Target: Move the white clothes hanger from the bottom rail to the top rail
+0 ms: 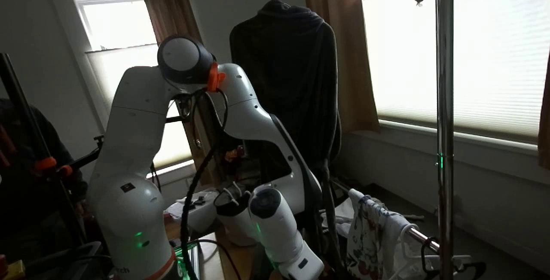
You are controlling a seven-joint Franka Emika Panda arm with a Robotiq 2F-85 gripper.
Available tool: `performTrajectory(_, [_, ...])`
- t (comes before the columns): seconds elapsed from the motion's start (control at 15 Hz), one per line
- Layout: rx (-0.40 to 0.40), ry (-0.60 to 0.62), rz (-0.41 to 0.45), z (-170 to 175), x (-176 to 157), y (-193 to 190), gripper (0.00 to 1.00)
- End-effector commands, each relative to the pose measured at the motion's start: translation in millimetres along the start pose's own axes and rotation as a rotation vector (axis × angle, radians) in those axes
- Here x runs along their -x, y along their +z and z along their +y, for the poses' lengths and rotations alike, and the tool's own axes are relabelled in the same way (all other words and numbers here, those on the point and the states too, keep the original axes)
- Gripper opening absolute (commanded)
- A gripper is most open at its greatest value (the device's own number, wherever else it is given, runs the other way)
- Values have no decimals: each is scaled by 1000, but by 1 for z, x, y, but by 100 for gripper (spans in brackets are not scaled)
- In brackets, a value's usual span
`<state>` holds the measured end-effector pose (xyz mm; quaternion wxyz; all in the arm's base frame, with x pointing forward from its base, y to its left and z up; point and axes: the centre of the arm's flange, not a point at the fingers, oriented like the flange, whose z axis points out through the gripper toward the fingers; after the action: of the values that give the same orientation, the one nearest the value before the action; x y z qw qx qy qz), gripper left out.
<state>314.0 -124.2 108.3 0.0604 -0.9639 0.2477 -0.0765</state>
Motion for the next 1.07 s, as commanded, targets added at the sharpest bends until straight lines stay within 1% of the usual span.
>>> performTrajectory(0.0, [4,-3,-1,0,-1,1,100])
performTrajectory(0.07, [2,-3,0,-1,-1,1,100])
performTrajectory(0.13, [19,-6,91,-3,-2,-3,100])
performTrajectory(0.2, [52,-26,142,-5,-3,-3,100])
performTrajectory(0.27, [109,-46,174,-6,-6,-3,100])
performTrajectory(0.4, [182,-92,239,-12,-14,-5,100])
performTrajectory(0.53, [207,-143,291,-20,-21,-8,100])
performTrajectory(0.6, [199,-174,323,-24,-25,-8,100])
performTrajectory(0.67, [208,-192,338,-26,-29,-7,100])
performTrajectory(0.73, [207,-213,348,-25,-34,-1,100])
performTrajectory(0.8, [188,-225,351,-21,-38,7,100])
performTrajectory(0.87, [164,-240,353,-18,-39,15,100])
performTrajectory(1.0, [65,-304,369,-8,-37,35,100])
